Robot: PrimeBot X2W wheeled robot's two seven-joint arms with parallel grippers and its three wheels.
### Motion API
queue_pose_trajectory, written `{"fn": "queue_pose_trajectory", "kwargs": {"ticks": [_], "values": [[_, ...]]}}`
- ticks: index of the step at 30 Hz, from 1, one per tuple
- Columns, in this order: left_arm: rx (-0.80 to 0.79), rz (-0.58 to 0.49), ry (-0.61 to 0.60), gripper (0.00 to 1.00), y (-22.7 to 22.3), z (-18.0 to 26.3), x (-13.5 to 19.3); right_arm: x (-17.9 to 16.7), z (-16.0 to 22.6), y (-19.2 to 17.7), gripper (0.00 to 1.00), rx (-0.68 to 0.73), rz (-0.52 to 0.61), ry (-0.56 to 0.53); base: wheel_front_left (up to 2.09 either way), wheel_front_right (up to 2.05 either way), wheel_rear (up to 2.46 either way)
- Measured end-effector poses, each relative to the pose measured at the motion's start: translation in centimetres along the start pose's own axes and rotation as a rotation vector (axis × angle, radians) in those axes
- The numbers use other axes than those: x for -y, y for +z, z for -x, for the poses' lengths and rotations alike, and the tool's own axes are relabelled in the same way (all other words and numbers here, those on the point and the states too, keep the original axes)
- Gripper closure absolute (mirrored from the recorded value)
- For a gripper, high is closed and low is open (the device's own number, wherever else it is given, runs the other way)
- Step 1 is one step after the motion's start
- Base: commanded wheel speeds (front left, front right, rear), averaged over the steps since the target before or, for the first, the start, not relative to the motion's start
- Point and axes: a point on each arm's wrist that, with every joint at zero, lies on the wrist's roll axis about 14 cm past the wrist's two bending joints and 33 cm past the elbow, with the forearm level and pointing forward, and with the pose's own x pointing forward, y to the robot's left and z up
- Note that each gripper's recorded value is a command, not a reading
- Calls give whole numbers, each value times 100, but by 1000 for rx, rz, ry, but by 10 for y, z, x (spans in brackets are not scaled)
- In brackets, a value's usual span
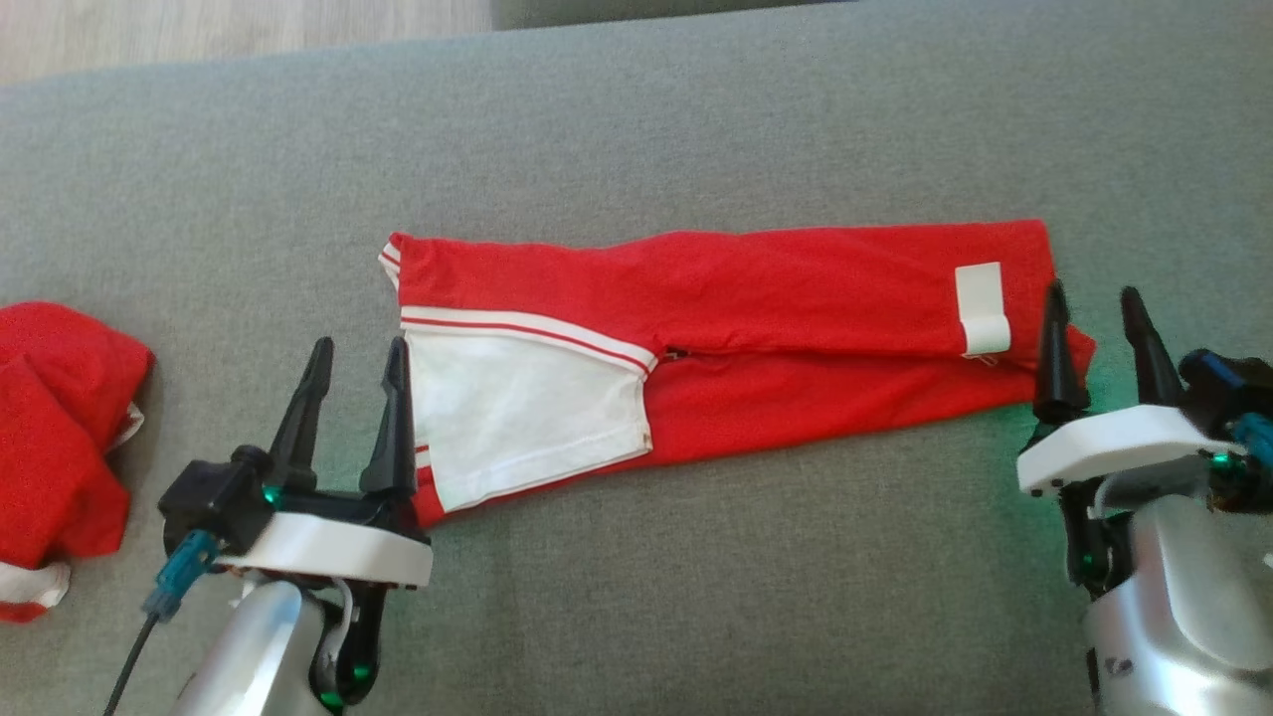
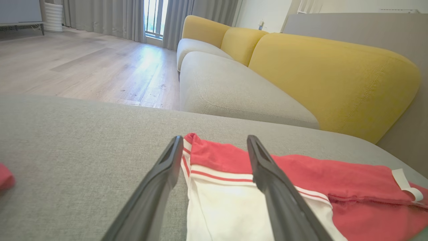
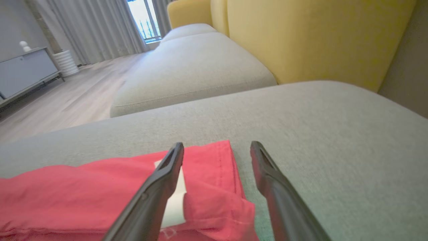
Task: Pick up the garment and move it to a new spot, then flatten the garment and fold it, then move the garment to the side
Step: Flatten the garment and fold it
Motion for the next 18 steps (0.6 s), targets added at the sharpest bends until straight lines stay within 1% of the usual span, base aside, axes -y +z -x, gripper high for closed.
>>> {"fn": "queue_pose_trajectory", "kwargs": {"ticks": [3,9,18], "values": [[-19,4,-2,0,-8,-1,-1,11,-5,-20,0,-67,-77,-47,0,0,0],[-35,3,-2,0,-14,-7,-6,20,-5,-68,0,-227,-128,-102,0,0,0],[-29,0,18,0,-13,-12,-15,7,-21,-72,0,-236,-166,-78,0,0,0]]}}
